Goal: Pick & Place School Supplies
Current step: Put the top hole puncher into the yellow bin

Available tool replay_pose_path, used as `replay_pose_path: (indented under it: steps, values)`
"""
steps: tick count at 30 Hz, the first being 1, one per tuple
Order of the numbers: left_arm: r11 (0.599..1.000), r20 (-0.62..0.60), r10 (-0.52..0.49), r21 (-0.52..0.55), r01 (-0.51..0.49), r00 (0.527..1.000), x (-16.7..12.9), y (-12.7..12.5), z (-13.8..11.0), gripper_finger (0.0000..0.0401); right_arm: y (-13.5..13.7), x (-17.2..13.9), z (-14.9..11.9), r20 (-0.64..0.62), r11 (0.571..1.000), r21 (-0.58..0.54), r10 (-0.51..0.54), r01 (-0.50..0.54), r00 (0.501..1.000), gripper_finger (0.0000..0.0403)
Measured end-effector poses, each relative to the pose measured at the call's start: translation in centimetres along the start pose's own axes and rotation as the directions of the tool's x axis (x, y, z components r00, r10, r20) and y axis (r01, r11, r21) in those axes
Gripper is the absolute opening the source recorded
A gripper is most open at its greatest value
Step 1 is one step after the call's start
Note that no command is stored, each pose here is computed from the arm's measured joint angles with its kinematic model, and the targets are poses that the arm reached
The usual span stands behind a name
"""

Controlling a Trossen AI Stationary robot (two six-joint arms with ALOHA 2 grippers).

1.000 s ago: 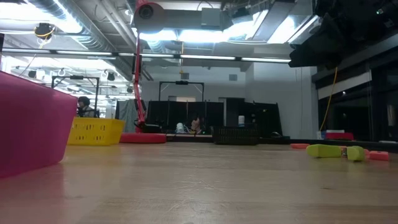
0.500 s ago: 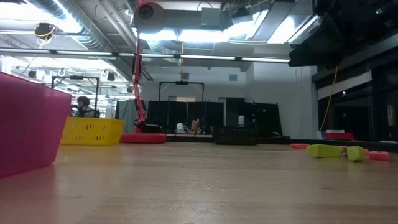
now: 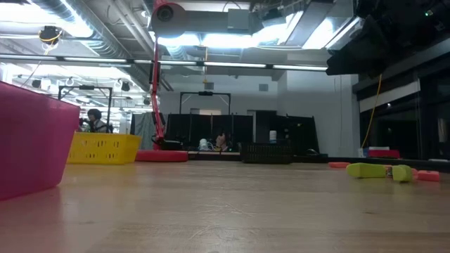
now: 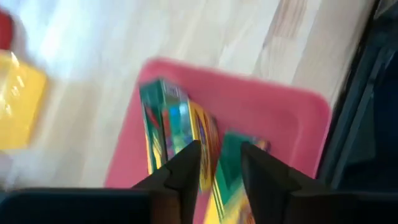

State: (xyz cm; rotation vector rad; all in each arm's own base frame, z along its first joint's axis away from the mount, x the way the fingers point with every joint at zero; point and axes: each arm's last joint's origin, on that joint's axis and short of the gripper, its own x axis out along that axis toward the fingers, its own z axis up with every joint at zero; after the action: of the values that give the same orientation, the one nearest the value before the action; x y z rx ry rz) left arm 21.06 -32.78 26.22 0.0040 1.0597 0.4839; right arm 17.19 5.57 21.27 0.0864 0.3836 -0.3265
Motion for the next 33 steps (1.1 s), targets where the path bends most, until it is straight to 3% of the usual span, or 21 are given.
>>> replay_pose_path:
  steps: [3, 6, 11, 14, 17, 19, 23, 28, 30, 31, 33]
  values:
    - [0.997, 0.176, 0.019, 0.067, -0.032, 0.984, -0.3, 0.0, 0.2, 0.0124, 0.0, 0.0, 0.0, 0.001, 1.000, -0.007, 0.000, 0.000, 1.000, 0.0208]
    - [0.993, 0.361, 0.052, 0.083, -0.087, 0.931, -0.3, 0.1, 0.9, 0.0123, 0.0, 0.0, 0.0, -0.002, 1.000, -0.028, 0.009, -0.009, 1.000, 0.0208]
    - [0.977, 0.464, 0.135, 0.085, -0.196, 0.875, 1.2, 0.9, 3.7, 0.0099, 0.2, 0.0, 0.0, -0.018, 0.994, -0.079, 0.074, -0.075, 0.997, 0.0208]
    - [0.934, 0.501, 0.222, 0.137, -0.331, 0.837, 3.1, 1.9, 6.4, 0.0078, 0.4, 0.0, 0.1, -0.013, 0.990, -0.102, 0.100, -0.101, 0.995, 0.0208]
    - [0.855, 0.553, 0.325, 0.175, -0.489, 0.767, 4.8, 3.7, 9.4, 0.0056, 0.5, 0.0, 0.2, -0.010, 0.984, -0.126, 0.127, -0.127, 0.992, 0.0208]
    - [0.820, 0.554, 0.387, 0.158, -0.550, 0.737, 5.1, 6.0, 11.9, 0.0044, 0.5, 0.0, 0.3, -0.012, 0.980, -0.133, 0.150, -0.150, 0.989, 0.0208]
    - [0.805, 0.539, 0.513, -0.032, -0.592, 0.668, 3.6, 13.0, 16.5, 0.0031, 0.6, -0.1, 0.2, -0.021, 0.971, -0.157, 0.177, -0.178, 0.984, 0.0208]
    - [0.759, 0.438, 0.637, -0.210, -0.617, 0.635, 1.2, 22.5, 19.4, 0.0031, 0.8, -0.1, 0.5, -0.006, 0.959, -0.190, 0.213, -0.211, 0.977, 0.0208]
    - [0.753, 0.375, 0.648, -0.181, -0.633, 0.663, 1.0, 25.2, 20.3, 0.0032, 1.0, -0.1, 0.6, 0.000, 0.947, -0.201, 0.255, -0.250, 0.967, 0.0208]
    - [0.786, 0.335, 0.609, -0.135, -0.604, 0.718, 1.2, 26.1, 20.8, 0.0032, 1.0, -0.2, 0.6, -0.004, 0.940, -0.207, 0.277, -0.271, 0.961, 0.0208]
    - [0.904, 0.304, 0.412, -0.017, -0.427, 0.859, 2.1, 26.8, 22.5, 0.0030, 1.1, -0.2, 0.7, -0.008, 0.930, -0.208, 0.308, -0.303, 0.951, 0.0208]
